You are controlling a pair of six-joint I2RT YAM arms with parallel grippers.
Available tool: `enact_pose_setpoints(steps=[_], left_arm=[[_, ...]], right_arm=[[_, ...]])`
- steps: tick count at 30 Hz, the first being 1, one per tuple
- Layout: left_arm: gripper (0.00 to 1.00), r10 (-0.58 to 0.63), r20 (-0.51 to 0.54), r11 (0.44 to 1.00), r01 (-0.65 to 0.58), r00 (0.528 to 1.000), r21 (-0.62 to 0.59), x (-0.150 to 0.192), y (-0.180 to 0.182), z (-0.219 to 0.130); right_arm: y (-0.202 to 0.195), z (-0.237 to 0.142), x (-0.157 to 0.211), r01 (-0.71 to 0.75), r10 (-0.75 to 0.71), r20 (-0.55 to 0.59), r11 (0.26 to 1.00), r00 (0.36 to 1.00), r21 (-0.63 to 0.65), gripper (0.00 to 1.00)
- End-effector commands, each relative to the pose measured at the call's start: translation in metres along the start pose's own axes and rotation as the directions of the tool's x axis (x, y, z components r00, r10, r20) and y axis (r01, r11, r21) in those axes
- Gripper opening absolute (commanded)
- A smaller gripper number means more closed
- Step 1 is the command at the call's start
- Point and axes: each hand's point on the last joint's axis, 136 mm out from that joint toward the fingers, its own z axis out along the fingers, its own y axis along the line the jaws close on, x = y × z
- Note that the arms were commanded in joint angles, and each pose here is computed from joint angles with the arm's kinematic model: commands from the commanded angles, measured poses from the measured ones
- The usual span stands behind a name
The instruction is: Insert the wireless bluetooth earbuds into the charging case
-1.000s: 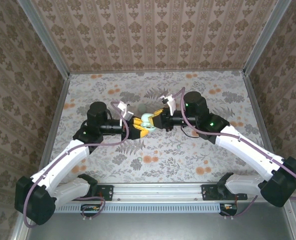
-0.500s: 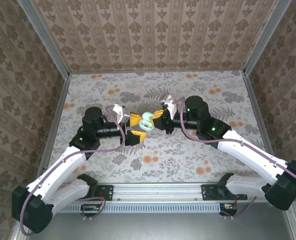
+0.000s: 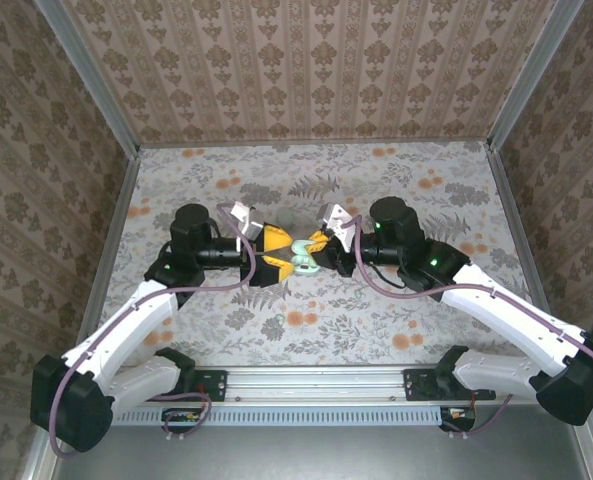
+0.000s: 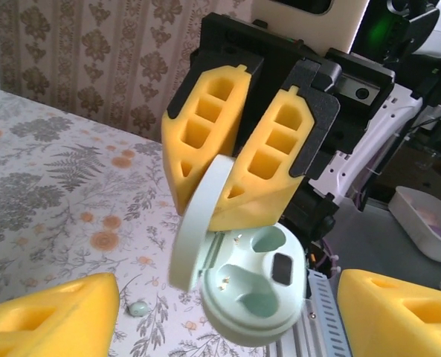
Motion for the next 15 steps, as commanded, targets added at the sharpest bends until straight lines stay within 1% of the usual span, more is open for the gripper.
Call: enact_pose_setpoints(steps=[1, 7, 15], left_arm=[[0.75, 0.071, 0.001, 0.994, -0.07, 0.998, 0.087, -0.012, -0.018, 0.006], [0.72, 0.082, -0.033, 0.992, -0.078, 0.996, 0.1, -0.004, -0.017, 0.016], [0.71, 0.108, -0.014, 0.991, -0.106, 0.994, 0.081, 0.001, -0.014, 0.022]], right_arm=[[0.002, -0.011, -0.016, 0.072, -0.073, 0.022, 0.997, 0.997, 0.01, 0.18], [0.002, -0.011, -0.017, 0.071, -0.072, 0.027, 0.997, 0.997, 0.012, 0.16], [0.001, -0.013, -0.025, 0.053, -0.056, 0.107, 0.998, 0.993, 0.029, 0.14]])
